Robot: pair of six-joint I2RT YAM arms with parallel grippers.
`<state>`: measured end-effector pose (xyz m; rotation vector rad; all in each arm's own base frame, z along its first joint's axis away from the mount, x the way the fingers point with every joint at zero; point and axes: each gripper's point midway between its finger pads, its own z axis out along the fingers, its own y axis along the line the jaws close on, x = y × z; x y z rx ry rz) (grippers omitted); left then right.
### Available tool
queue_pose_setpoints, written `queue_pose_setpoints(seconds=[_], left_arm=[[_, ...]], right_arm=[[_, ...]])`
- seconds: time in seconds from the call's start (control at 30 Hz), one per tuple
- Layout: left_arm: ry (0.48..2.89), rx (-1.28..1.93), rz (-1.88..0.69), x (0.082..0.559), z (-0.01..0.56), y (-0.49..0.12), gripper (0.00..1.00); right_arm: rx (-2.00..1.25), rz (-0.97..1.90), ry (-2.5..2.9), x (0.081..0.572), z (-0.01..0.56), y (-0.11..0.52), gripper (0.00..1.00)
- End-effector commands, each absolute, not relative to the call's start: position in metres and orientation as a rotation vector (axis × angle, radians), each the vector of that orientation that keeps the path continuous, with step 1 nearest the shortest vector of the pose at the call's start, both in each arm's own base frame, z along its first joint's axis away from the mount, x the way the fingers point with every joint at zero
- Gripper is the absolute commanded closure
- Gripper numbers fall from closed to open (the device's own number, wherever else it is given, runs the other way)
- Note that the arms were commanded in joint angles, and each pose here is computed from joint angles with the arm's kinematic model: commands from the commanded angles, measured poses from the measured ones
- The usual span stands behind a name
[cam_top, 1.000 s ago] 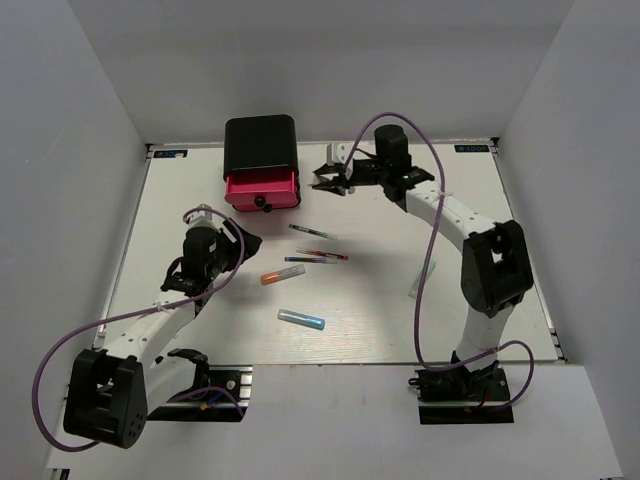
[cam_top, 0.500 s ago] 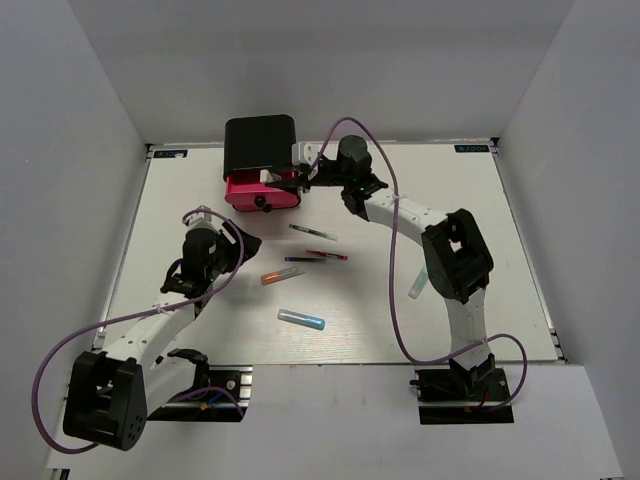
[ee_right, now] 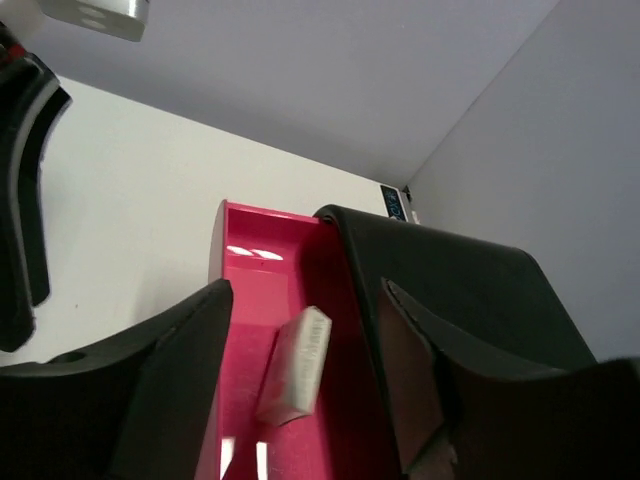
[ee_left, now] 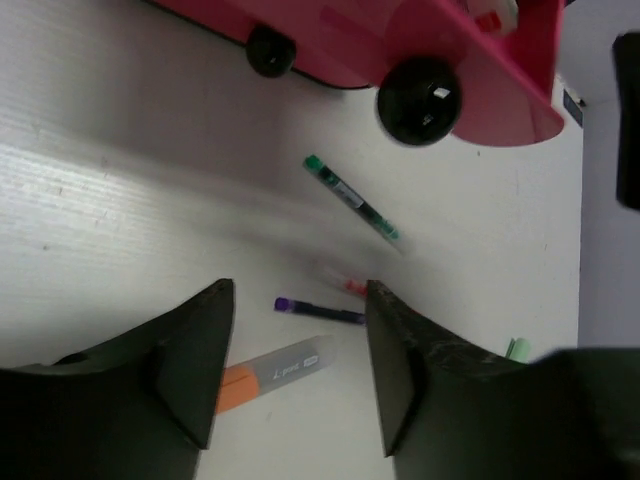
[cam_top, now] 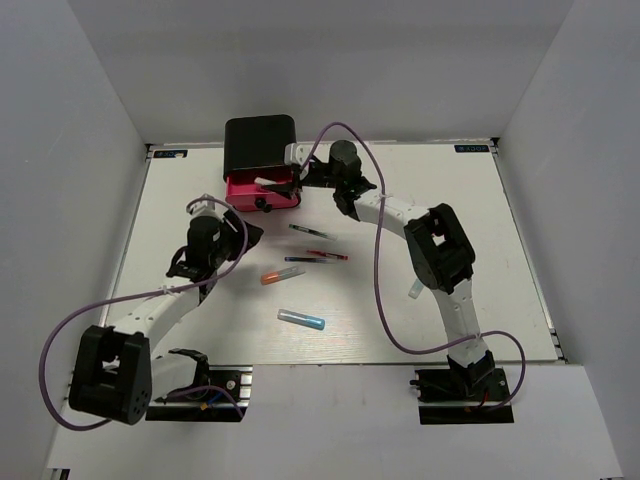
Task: Sort the stationery into containers
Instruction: Place the stationery in the drawer, then close the drawer in the storage box.
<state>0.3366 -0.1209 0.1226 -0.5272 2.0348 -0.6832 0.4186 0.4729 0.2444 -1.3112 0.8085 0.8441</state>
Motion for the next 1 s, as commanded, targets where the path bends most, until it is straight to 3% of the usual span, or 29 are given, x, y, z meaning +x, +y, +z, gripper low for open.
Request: queue_pose_setpoints(seconds=[0.0,0.1,0.23,0.33,0.37,0.5,0.97], left_arm=[[1.935,-0.477,-0.745,0.359,0.158,-0.131,0.38],[1.911,-0.47,-0.754,0.372,0.168,-0.134,0.5],[1.916,-0.453,-0.741,0.385,0.168,-0.137,0.53],[1.91,-0.458,-0.714,0.398,0.171,-0.136,0.53],[1.922,-0.472,-0.695,0.403,0.165,-0.134,0.53],[1.923,-0.499,-0.656,0.416,0.16,-0.131,0.51],[1.858,-0.573,-0.632,0.461,0.169,-0.124,0.51]], right_arm=[[-1.262,0.763,0.695,0.423,0.294,0.469,0.33],[-1.21,0.751,0.711,0.427,0.31,0.461,0.32],[-1.176,0.752,0.71,0.426,0.325,0.454,0.32],[-1.16,0.761,0.721,0.423,0.332,0.444,0.4],[-1.156,0.766,0.734,0.42,0.334,0.436,0.5],[-1.136,0.75,0.771,0.417,0.34,0.409,0.72],[-1.161,0.624,1.065,0.401,0.261,0.295,0.72]])
